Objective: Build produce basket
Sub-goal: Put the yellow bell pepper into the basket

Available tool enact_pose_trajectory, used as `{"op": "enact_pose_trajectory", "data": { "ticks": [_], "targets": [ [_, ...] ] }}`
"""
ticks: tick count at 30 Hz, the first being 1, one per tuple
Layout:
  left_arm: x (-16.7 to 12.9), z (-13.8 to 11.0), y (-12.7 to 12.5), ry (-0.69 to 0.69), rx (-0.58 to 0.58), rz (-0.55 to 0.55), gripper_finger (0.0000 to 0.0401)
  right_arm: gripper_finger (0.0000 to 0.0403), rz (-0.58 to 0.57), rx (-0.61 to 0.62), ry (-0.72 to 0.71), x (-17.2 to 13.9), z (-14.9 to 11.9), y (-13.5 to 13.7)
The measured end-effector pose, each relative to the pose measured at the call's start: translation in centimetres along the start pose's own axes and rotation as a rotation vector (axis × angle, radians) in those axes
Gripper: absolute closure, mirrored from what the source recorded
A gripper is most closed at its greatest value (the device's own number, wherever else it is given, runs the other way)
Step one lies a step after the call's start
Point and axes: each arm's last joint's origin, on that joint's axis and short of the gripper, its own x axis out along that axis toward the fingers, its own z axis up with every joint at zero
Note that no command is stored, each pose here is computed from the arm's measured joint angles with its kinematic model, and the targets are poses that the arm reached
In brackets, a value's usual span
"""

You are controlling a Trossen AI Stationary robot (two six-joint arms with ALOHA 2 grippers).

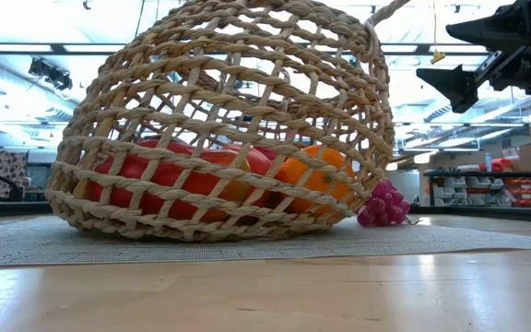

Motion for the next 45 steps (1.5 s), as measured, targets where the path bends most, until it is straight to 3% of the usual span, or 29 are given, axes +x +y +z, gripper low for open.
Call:
{"op": "enact_pose_trajectory", "data": {
  "ticks": [14,19,27,32,37,45],
  "targets": [
    [4.2,2.7,-0.2,0.25,0.471,0.415,0.0071,0.0018,0.0,0.0,0.0,0.0,0.0,0.0],
    [4.9,2.1,-0.7,0.307,0.752,0.557,0.0071,0.0018,0.0,0.0,0.0,0.0,0.0,0.0],
    [6.3,0.5,-2.2,0.477,1.234,0.572,0.0071,0.0018,0.0,0.0,0.0,0.0,0.0,0.0],
    [7.7,-0.8,-1.9,0.622,1.431,0.581,0.0071,0.0018,0.0,0.0,-0.001,0.0,0.0,0.0],
    [9.7,-1.9,-1.2,0.697,1.495,0.559,0.0071,0.0018,0.002,0.0,-0.005,0.0,0.0,0.0],
    [11.2,-3.2,-0.5,0.756,1.466,0.522,0.006,0.0018,0.003,0.0,-0.008,0.0,0.1,0.0]
  ]
}}
